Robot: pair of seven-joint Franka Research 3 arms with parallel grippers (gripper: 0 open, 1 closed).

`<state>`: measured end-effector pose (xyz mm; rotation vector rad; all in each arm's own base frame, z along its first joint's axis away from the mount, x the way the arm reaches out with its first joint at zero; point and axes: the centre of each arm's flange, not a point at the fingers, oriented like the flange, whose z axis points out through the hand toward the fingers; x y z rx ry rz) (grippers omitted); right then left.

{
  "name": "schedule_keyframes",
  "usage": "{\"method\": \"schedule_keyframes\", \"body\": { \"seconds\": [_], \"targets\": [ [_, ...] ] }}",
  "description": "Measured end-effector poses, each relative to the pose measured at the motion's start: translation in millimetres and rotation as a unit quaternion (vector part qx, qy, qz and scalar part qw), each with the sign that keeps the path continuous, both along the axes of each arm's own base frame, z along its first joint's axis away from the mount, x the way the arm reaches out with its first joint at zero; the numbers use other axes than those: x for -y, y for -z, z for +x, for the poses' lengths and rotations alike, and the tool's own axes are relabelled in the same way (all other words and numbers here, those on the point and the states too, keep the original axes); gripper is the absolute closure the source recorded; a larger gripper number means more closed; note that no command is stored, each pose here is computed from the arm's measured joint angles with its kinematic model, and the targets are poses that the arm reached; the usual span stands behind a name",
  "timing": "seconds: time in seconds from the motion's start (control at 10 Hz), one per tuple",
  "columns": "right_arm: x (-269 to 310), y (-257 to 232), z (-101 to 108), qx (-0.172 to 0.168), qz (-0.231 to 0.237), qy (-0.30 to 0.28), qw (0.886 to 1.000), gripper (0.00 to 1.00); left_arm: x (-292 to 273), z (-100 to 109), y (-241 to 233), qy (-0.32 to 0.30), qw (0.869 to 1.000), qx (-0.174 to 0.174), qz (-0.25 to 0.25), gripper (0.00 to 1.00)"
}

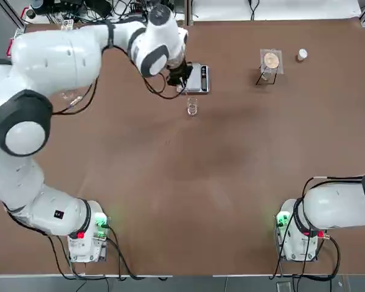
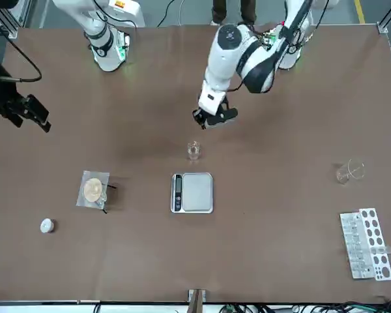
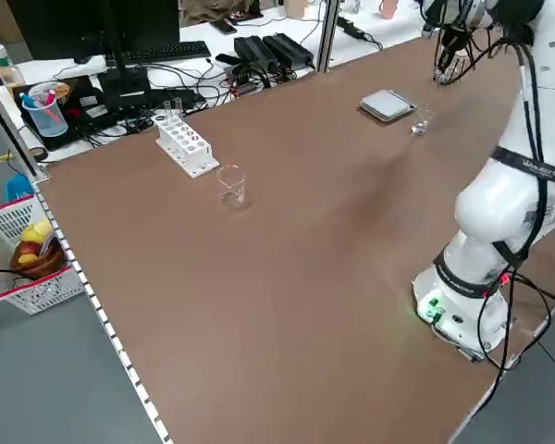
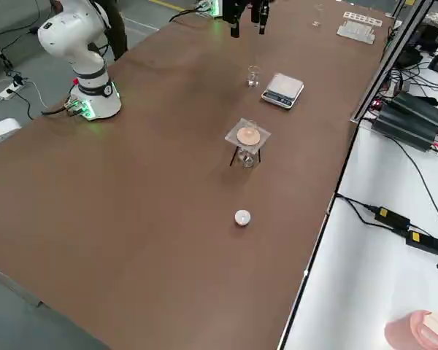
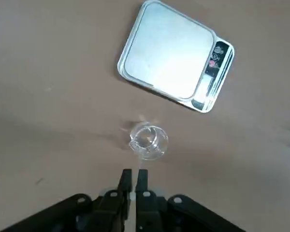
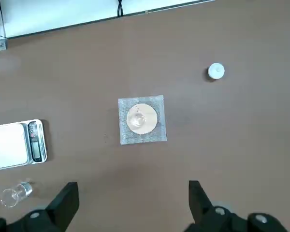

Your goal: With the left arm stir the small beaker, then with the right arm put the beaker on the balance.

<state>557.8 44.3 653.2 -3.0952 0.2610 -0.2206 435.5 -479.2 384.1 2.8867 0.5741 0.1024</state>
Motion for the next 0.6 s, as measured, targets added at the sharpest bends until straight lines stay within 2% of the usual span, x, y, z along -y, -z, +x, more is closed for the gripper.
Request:
{"method": "schedule_keyframes", "body": {
  "seconds": [0.2, 0.6],
  "targets": [
    [-0.1, 0.0, 0.0, 0.0, 0.0, 0.0, 1.0, 0.0, 24.7, 6.1, 13.2, 0.0, 1.0, -0.015, 0.007, 0.92],
    [0.7, 0.0, 0.1, 0.0, 0.0, 0.001, 1.0, 0.0, 39.6, -3.2, 41.4, 0.001, 0.999, -0.018, 0.029, 0.92]
  ]
}}
